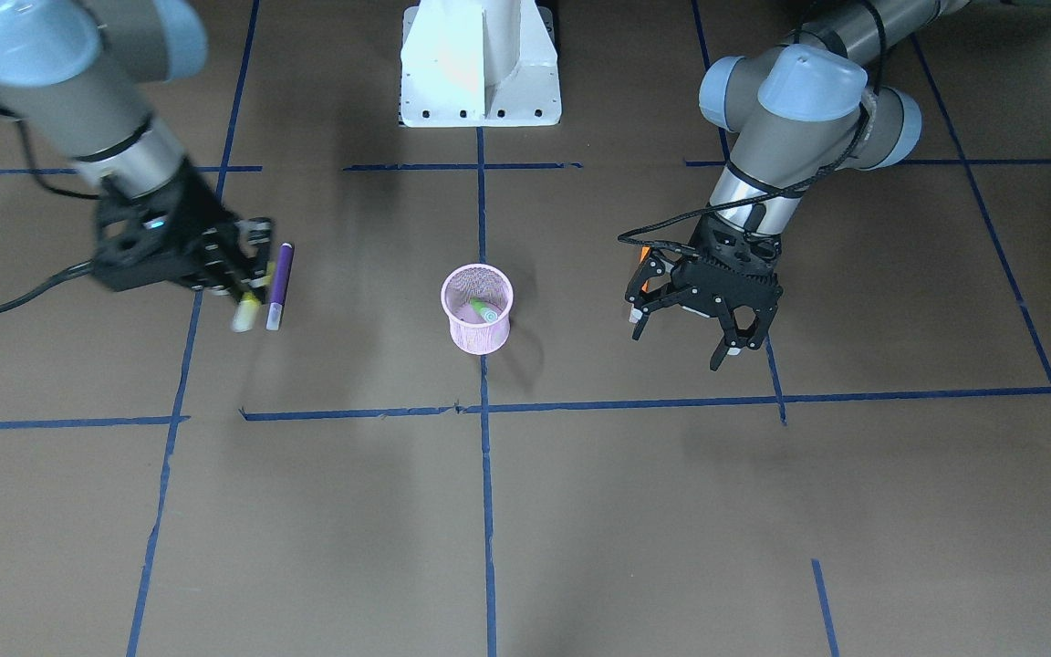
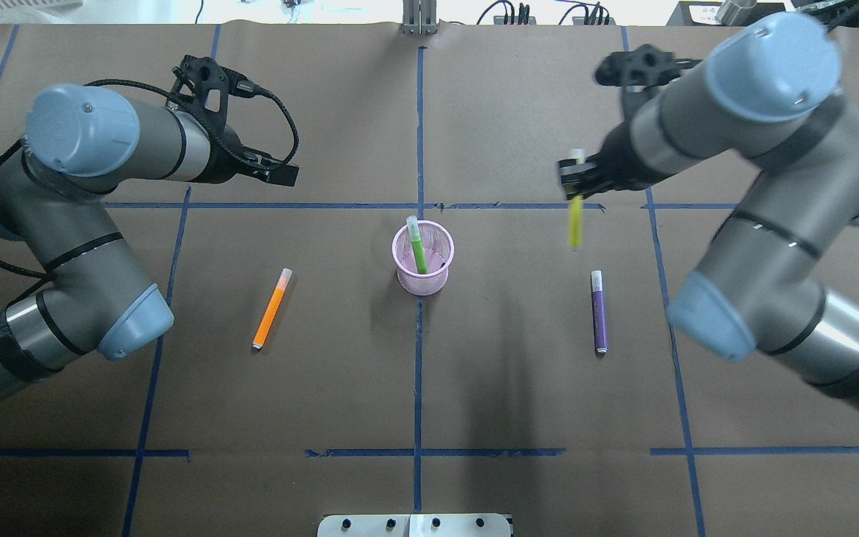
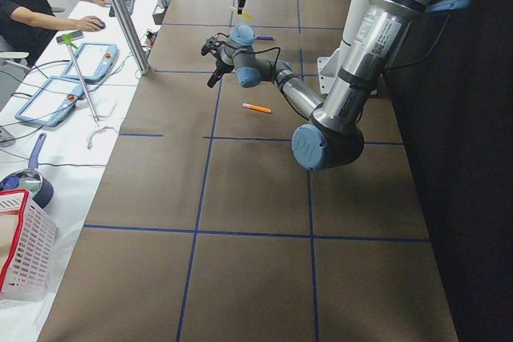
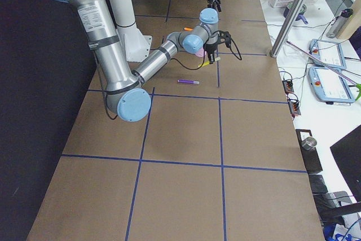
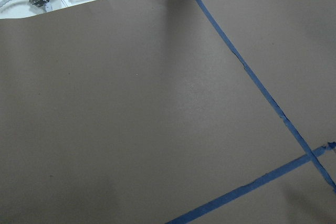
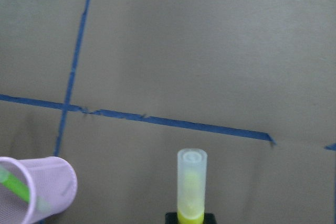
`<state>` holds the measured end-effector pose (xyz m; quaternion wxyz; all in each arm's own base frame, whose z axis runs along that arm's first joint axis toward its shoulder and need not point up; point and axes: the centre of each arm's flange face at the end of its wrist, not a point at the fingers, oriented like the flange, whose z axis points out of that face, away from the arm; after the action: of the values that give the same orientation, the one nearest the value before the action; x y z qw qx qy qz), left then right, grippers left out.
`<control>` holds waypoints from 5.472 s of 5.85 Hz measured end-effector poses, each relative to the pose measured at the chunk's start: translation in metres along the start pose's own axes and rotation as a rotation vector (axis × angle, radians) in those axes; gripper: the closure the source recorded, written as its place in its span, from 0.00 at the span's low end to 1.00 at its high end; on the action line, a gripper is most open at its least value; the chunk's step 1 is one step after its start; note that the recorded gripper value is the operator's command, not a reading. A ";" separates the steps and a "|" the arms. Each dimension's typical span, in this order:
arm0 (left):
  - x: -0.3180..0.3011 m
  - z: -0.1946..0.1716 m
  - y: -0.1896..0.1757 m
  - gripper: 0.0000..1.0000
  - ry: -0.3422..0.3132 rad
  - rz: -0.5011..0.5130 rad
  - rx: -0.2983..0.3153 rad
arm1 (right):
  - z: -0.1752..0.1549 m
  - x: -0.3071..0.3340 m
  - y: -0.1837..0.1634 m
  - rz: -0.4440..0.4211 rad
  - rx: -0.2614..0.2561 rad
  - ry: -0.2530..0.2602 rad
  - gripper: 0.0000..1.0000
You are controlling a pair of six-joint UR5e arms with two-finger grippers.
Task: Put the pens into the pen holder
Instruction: 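Carry the yellow marker with the right gripper over the pink cup, then lower the yellow marker into the cup and open the right gripper, then move the left gripper to the orange marker while the right gripper withdraws, then close the left gripper on the orange marker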
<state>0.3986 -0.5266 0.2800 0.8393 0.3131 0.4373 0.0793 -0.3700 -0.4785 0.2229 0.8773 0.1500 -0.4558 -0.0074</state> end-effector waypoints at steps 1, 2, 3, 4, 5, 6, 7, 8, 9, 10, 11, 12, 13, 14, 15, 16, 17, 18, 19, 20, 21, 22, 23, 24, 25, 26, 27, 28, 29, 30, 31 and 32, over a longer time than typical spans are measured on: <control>0.000 0.000 0.000 0.00 0.001 0.000 -0.001 | 0.003 -0.051 0.013 -0.022 0.078 -0.007 1.00; 0.001 0.001 0.001 0.00 0.001 0.001 -0.001 | 0.008 -0.086 0.028 -0.001 0.137 -0.009 1.00; 0.001 0.001 0.001 0.00 0.001 0.001 -0.002 | 0.012 -0.105 0.038 0.085 0.176 -0.015 1.00; 0.002 0.001 0.001 0.00 0.002 0.002 -0.003 | 0.014 -0.118 0.044 0.158 0.217 -0.016 1.00; 0.002 0.001 0.001 0.00 0.002 0.002 -0.003 | 0.018 -0.131 0.051 0.212 0.272 -0.013 1.00; 0.002 0.001 0.001 0.00 0.002 0.002 -0.002 | 0.024 -0.145 0.059 0.259 0.339 -0.009 1.00; 0.002 0.001 0.001 0.00 0.002 0.002 -0.001 | 0.034 -0.155 0.062 0.285 0.404 -0.018 1.00; 0.002 0.001 0.001 0.00 0.002 0.002 0.000 | 0.050 -0.158 0.062 0.303 0.455 -0.044 1.00; 0.002 0.001 0.001 0.00 0.002 0.002 0.000 | 0.065 -0.158 0.062 0.316 0.497 -0.056 1.00; 0.002 0.000 0.001 0.00 0.002 0.001 0.000 | 0.075 -0.160 0.067 0.316 0.526 -0.053 1.00; 0.002 0.000 0.001 0.00 0.003 0.001 0.000 | 0.079 -0.161 0.073 0.312 0.537 -0.049 0.99; 0.002 0.000 0.001 0.00 0.003 0.002 0.001 | 0.082 -0.162 0.078 0.308 0.537 -0.047 0.75; 0.002 0.000 0.001 0.00 0.003 0.002 0.000 | 0.085 -0.163 0.084 0.303 0.540 -0.042 0.01; 0.002 0.001 0.001 0.00 0.002 0.001 0.000 | 0.088 -0.162 0.088 0.299 0.547 -0.033 0.00; 0.002 0.001 0.001 0.00 0.001 -0.007 -0.002 | 0.090 -0.161 0.091 0.295 0.565 -0.024 0.00; 0.000 0.004 0.004 0.00 -0.002 -0.029 -0.010 | 0.090 -0.161 0.091 0.294 0.584 -0.020 0.00; 0.000 0.008 0.007 0.00 -0.004 -0.049 -0.025 | 0.087 -0.161 0.091 0.295 0.587 -0.025 0.00; 0.000 0.008 0.010 0.00 0.007 -0.060 -0.056 | 0.080 -0.159 0.087 0.300 0.560 -0.041 0.00; 0.002 0.010 0.016 0.00 0.010 -0.073 -0.132 | 0.068 -0.151 0.080 0.304 0.505 -0.053 0.00; 0.006 0.009 0.020 0.00 -0.015 -0.094 -0.230 | 0.056 -0.137 0.072 0.303 0.447 -0.053 0.00; 0.013 0.008 0.025 0.00 -0.041 -0.112 -0.316 | 0.043 -0.121 0.061 0.304 0.397 -0.055 0.00; 0.028 0.013 0.033 0.00 -0.058 -0.120 -0.392 | 0.033 -0.103 0.043 0.312 0.345 -0.053 0.00; 0.046 0.024 0.046 0.02 -0.064 -0.108 -0.451 | 0.017 -0.077 0.015 0.322 0.265 -0.037 0.00; 0.056 0.036 0.061 0.04 -0.066 -0.057 -0.501 | -0.004 -0.049 -0.012 0.321 0.171 -0.031 0.00; 0.057 0.044 0.070 0.04 -0.059 0.047 -0.549 | -0.021 -0.025 -0.028 0.314 0.099 -0.039 0.00; 0.056 0.050 0.075 0.06 -0.046 0.151 -0.586 | -0.029 -0.012 -0.034 0.314 0.061 -0.049 0.00; 0.056 0.060 0.076 0.12 -0.040 0.205 -0.610 | -0.034 -0.008 -0.035 0.313 0.047 -0.058 0.00; 0.059 0.070 0.073 0.19 -0.039 0.219 -0.625 | -0.037 -0.007 -0.035 0.312 0.044 -0.064 0.00; 0.061 0.074 0.073 0.24 -0.030 0.214 -0.641 | -0.038 -0.008 -0.035 0.311 0.045 -0.067 0.00; 0.062 0.075 0.075 0.27 -0.021 0.200 -0.653 | -0.039 -0.008 -0.035 0.311 0.046 -0.068 0.00; 0.063 0.076 0.076 0.27 -0.024 0.169 -0.661 | -0.040 -0.008 -0.035 0.315 0.048 -0.067 0.00; 0.064 0.077 0.078 0.27 -0.028 0.132 -0.668 | -0.040 -0.008 -0.035 0.319 0.049 -0.067 0.00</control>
<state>0.5081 -0.4739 0.3153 0.8945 0.0493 0.3544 0.2680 -0.3385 -0.5002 0.1859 0.8477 0.0967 -0.5030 0.1383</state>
